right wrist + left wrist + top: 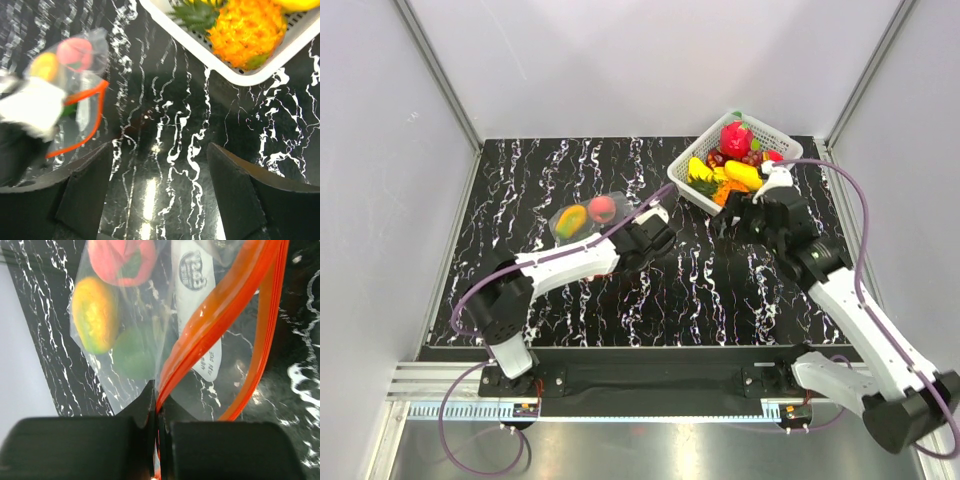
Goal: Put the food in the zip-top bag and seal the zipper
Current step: Pick up the zipper food storage bag at the center of the board, then pick up the fake fruit from the bin.
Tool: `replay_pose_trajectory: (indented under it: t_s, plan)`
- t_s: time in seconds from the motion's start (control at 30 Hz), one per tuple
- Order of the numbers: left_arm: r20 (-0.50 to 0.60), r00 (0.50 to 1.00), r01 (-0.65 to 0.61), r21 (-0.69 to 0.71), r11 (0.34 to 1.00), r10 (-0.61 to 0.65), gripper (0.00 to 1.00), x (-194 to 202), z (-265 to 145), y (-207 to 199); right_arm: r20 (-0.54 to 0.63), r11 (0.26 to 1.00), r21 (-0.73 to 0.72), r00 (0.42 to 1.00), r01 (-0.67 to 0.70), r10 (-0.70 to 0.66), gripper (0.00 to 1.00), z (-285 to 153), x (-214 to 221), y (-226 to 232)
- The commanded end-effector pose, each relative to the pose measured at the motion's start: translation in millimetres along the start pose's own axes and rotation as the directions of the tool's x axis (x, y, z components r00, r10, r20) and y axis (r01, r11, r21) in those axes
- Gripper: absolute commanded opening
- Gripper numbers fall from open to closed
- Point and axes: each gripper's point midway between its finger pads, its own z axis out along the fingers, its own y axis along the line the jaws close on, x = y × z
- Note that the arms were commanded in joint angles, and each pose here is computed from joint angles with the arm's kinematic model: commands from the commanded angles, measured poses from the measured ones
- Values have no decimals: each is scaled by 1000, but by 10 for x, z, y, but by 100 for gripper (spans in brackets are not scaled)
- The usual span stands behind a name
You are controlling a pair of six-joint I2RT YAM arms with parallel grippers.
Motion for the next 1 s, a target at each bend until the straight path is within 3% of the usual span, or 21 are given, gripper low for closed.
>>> replay_pose_trajectory:
  t_s: [0.0,0.4,0.63,0.8,0.97]
  plan:
    - [75,989,125,78,989,-131,0,-356,-328,143,30,1000,-17,999,24,-24,82,194,-264,45]
    - [97,974,179,221,959,-204,0,-515,-536,40,13,998,20,998,57,-57,75,1242,-816,-396]
    - [118,963,209,233,950,-241,0,-554,-543,30,26,990,-68,992,123,-122,72,1870,-1004,-374]
    - [130,959,219,235,947,-254,0,-552,-550,40,-20,982,-75,984,172,-174,91,2354,-896,-474]
    - [134,956,220,258,941,-261,0,-574,-599,39,-77,972,-29,969,235,-237,96,2950,-698,-731]
